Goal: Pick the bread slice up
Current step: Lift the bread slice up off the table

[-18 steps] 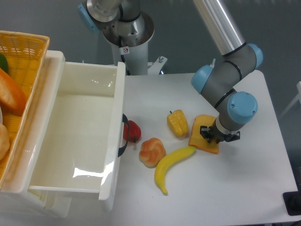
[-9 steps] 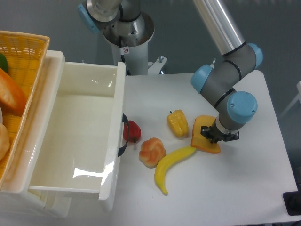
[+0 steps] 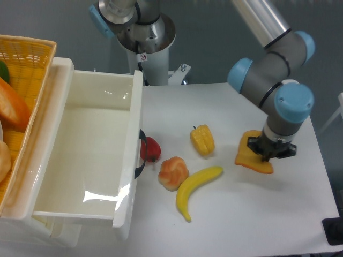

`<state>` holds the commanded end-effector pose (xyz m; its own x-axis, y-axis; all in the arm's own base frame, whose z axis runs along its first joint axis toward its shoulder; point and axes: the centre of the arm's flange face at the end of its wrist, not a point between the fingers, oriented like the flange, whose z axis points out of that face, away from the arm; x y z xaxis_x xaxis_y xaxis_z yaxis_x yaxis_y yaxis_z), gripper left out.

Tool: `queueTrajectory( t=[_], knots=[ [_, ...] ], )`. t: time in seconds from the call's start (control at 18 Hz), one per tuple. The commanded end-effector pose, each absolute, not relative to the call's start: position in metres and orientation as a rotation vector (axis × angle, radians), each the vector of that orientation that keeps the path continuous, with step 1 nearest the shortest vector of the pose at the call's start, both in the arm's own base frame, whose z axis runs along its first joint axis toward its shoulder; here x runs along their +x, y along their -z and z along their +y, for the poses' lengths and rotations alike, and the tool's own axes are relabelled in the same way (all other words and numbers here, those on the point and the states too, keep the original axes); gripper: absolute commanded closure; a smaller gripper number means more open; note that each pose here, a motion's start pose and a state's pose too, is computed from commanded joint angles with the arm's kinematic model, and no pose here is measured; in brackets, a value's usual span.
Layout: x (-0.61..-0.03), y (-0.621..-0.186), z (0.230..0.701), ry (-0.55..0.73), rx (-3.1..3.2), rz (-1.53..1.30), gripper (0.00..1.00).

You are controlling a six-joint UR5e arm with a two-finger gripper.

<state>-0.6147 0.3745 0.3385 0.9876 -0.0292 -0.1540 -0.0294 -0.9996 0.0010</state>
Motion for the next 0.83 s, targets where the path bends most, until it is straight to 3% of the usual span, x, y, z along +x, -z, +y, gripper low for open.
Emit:
queueTrajectory(
  t=[0.33, 0.44, 0.83],
  knots=[
    [-0.641, -0.394, 0.356, -0.290, -3.095, 0.273, 1.00],
    [-0.646, -0.403, 0.350, -0.229, -3.080, 0.259, 1.00],
    [-0.642, -0.414, 0.340, -0.230, -3.082, 0.373, 1.00]
  ],
)
